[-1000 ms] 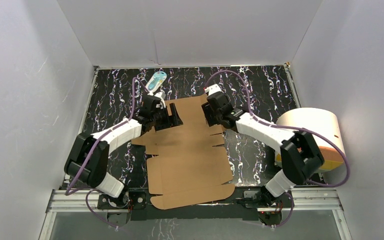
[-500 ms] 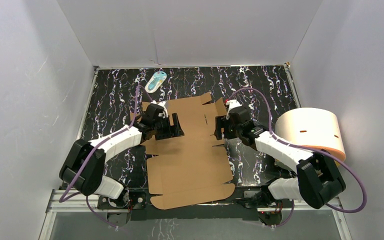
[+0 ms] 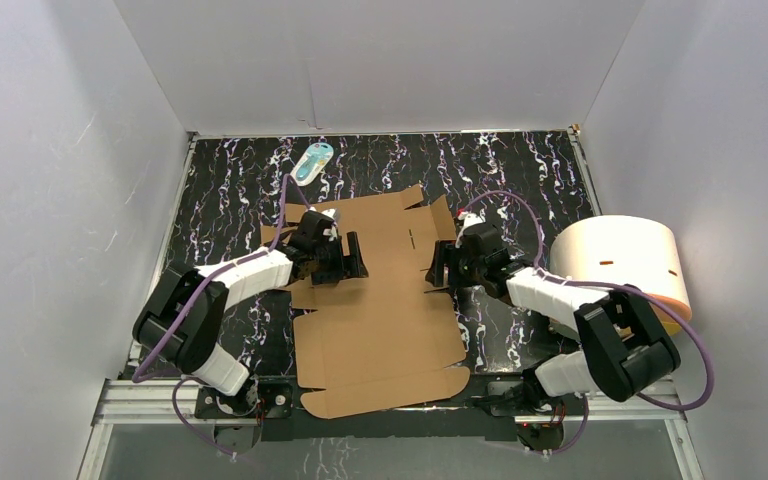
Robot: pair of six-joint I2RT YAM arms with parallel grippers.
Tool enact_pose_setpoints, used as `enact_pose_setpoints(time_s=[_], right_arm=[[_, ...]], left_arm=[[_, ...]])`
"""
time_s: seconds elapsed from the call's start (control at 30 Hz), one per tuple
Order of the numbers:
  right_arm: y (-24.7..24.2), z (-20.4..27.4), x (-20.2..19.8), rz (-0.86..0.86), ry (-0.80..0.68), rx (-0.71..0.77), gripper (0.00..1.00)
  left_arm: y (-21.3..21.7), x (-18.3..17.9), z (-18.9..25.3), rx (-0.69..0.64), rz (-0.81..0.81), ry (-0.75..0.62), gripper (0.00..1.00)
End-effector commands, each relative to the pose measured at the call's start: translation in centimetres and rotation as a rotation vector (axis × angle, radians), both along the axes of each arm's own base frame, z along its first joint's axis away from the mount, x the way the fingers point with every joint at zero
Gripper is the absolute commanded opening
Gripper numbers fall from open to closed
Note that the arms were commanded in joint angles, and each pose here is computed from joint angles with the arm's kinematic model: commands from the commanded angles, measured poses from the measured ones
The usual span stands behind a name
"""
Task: Fold the paper box
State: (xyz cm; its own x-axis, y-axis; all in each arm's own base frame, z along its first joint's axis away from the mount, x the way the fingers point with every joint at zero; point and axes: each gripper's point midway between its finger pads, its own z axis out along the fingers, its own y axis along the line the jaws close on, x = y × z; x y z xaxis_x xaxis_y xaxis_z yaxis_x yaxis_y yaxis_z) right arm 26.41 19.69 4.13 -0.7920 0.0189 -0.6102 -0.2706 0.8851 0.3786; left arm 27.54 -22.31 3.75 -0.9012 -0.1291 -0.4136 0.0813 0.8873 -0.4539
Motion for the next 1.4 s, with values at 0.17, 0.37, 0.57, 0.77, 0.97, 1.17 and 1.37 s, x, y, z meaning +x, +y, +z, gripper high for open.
enact_pose_setpoints(time_s=[0.17, 0.37, 0.57, 0.77, 0.97, 1.17, 1.37], right_arm=[[1.3, -0.2, 0.0, 0.016, 0.02, 0.073, 0.73], [2.2, 1.0, -0.6, 0.077, 0.005, 0.125, 0.69], [3.8, 4.5, -0.9, 0.17, -0.042, 0.2, 0.57], [4.2, 5.9, -0.7, 0.218, -0.07, 0.197, 0.44], [6.1, 6.5, -1.1, 0.292, -0.071, 0.229, 0.41], [8.4, 5.9, -1.6, 0.345, -0.045, 0.246, 0.42], [9.6, 4.0, -1.5, 0.346, -0.01, 0.201, 0.43]], left_arm=[[-0.2, -0.2, -0.4, 0.006, -0.009, -0.012, 0.78], [-0.3, -0.5, -1.0, 0.011, -0.015, -0.001, 0.78], [-0.5, -0.8, -1.1, 0.011, -0.017, 0.004, 0.78], [-0.7, -0.4, -0.8, 0.001, -0.014, -0.022, 0.78], [-0.9, -0.3, -1.2, 0.003, -0.017, -0.012, 0.78], [-1.1, -0.4, -1.5, 0.001, -0.022, -0.007, 0.78], [-1.2, -0.4, -1.7, -0.004, -0.026, -0.005, 0.78]])
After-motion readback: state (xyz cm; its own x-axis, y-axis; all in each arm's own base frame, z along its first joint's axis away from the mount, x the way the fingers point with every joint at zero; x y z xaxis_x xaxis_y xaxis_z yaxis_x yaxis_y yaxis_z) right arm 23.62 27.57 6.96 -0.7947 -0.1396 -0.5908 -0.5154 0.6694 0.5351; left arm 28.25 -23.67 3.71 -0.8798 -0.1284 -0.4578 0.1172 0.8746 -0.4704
